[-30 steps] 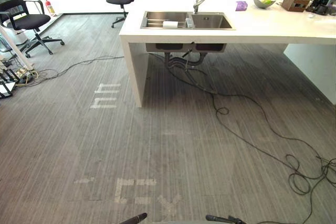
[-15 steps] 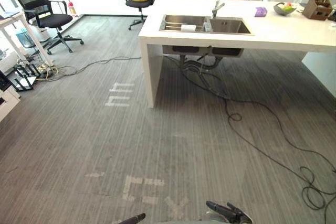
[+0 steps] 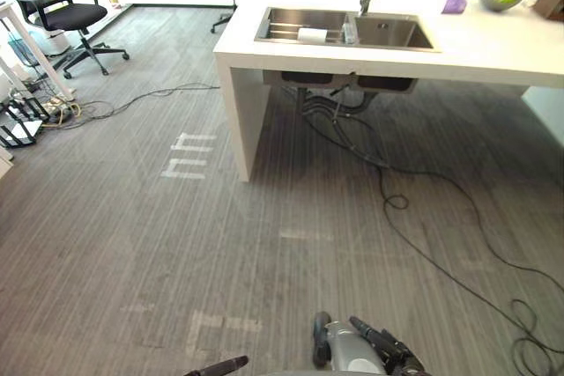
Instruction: Walk over to the sink, pick up the cup, carry it to the dishwasher, place the cup inside the dishwasher, then close the dishwasher door
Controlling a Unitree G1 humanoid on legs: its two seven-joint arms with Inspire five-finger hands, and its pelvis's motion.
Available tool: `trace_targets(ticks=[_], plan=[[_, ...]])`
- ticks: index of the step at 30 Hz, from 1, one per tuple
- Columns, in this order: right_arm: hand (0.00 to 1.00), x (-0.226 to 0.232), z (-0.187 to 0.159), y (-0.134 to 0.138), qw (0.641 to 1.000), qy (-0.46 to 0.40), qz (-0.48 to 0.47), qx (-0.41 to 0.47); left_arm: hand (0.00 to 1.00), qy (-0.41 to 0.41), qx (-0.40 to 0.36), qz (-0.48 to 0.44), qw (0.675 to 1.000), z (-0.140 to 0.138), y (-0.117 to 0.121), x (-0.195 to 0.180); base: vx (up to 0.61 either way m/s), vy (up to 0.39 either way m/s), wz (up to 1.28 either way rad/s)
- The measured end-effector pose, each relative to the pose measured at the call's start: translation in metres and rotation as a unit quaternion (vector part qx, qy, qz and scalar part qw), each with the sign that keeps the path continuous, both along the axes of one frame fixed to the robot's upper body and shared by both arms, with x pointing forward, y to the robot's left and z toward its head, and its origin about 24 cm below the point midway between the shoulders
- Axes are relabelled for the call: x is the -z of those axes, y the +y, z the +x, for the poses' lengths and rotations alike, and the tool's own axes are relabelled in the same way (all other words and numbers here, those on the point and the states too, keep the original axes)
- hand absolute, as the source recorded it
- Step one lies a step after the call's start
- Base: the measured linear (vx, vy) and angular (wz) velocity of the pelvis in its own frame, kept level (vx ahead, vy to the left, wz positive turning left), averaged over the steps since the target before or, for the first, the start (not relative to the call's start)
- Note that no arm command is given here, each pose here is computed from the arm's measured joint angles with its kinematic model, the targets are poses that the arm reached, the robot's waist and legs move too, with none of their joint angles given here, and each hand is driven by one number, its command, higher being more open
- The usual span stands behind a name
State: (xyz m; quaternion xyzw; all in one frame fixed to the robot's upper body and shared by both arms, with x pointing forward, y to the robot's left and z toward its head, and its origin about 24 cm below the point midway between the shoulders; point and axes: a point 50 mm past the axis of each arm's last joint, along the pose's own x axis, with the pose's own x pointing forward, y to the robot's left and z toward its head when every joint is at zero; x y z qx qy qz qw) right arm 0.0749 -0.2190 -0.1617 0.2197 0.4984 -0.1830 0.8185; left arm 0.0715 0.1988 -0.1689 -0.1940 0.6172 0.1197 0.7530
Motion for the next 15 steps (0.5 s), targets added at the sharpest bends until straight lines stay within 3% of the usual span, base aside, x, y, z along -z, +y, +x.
trace_targets(ticks=[5,11,13,15], plan=[[1.00,0.001,-0.002,-0.001,1.000,0.009,-0.002,-0.009,1.00,-0.061,-0.018,0.042,0.997,0.019,0.001,-0.005,0.59,-0.190,-0.10],[1.00,-0.002,0.024,0.012,0.999,-0.012,-0.004,-0.050,1.00,-0.163,0.032,0.117,0.979,0.049,0.001,-0.018,0.44,0.043,-0.54],[1.00,-0.004,0.034,0.018,0.997,-0.020,-0.003,-0.072,1.00,-0.238,0.126,0.170,0.948,0.071,-0.013,-0.031,0.42,0.188,-0.65],[1.00,-0.005,0.044,0.027,0.995,-0.027,0.001,-0.101,1.00,-0.303,0.159,0.200,0.918,0.087,-0.025,-0.044,0.45,0.235,-0.39]])
